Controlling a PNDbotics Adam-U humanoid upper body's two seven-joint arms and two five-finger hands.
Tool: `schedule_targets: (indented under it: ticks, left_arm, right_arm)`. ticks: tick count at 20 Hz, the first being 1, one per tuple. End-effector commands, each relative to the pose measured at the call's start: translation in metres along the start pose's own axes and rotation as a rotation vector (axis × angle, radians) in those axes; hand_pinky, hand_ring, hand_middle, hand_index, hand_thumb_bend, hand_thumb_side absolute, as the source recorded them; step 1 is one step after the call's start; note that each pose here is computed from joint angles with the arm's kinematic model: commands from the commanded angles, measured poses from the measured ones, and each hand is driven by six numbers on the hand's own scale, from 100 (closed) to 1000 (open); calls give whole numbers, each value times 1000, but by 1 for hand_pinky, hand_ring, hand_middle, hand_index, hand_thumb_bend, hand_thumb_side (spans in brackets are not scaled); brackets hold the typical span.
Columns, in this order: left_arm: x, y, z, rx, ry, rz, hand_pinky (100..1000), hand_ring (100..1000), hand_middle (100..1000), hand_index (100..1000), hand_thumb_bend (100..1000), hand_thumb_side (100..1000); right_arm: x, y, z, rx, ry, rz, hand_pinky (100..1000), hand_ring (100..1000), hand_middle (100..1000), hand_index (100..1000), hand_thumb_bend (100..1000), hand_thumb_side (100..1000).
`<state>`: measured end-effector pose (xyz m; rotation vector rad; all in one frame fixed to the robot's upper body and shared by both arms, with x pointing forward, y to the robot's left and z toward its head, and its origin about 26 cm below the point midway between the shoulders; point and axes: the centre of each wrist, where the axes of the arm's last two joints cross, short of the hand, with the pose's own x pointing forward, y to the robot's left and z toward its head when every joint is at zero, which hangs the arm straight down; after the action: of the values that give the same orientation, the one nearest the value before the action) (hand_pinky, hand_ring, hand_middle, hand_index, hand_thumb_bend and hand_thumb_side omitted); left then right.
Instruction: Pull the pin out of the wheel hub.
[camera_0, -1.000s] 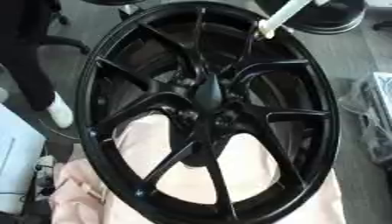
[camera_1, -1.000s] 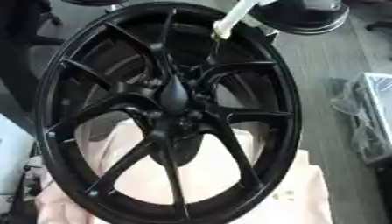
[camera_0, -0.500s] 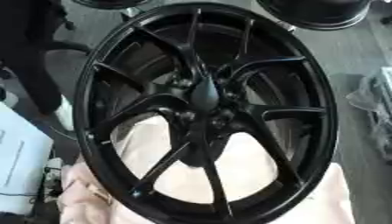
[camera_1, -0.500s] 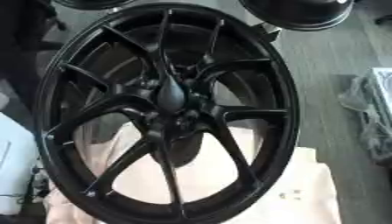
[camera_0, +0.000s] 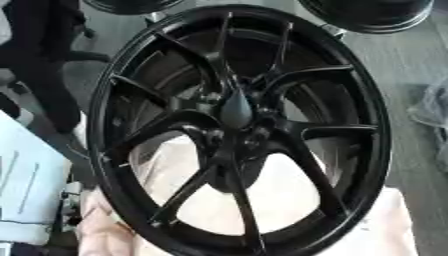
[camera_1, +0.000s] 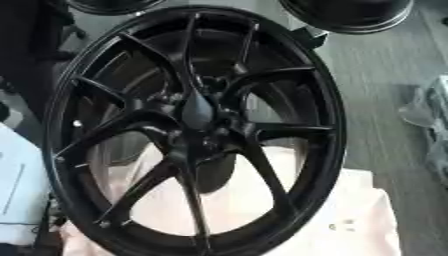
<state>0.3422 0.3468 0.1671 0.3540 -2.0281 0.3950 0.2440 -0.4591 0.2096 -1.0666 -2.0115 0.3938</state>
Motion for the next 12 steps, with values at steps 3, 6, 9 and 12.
schedule_targets:
  ticks: [3, 6, 9, 12]
  left_arm:
    - [13, 4, -6, 1, -48, -13, 606, 805, 720, 706, 342, 624]
    - [13, 4, -7, 0, -48, -12, 606, 805, 720, 706, 341, 624]
    - [13, 3, -6, -4, -45, -11, 605, 805, 720, 706, 341, 624]
    - [13, 1, -6, -11, -45, -7, 606, 805, 720, 705, 341, 623]
  right_arm:
    - [-15, 0, 5, -147, 68, -114, 913, 822, 838, 920, 284, 770]
    - [-18, 3, 4, -171, 71, -158, 907, 803, 816, 901, 243, 608]
    - [-15, 11, 3, -190, 83, -248, 899, 774, 781, 866, 195, 495]
    - [-5, 25, -2, -147, 69, -381, 901, 761, 761, 848, 121, 450]
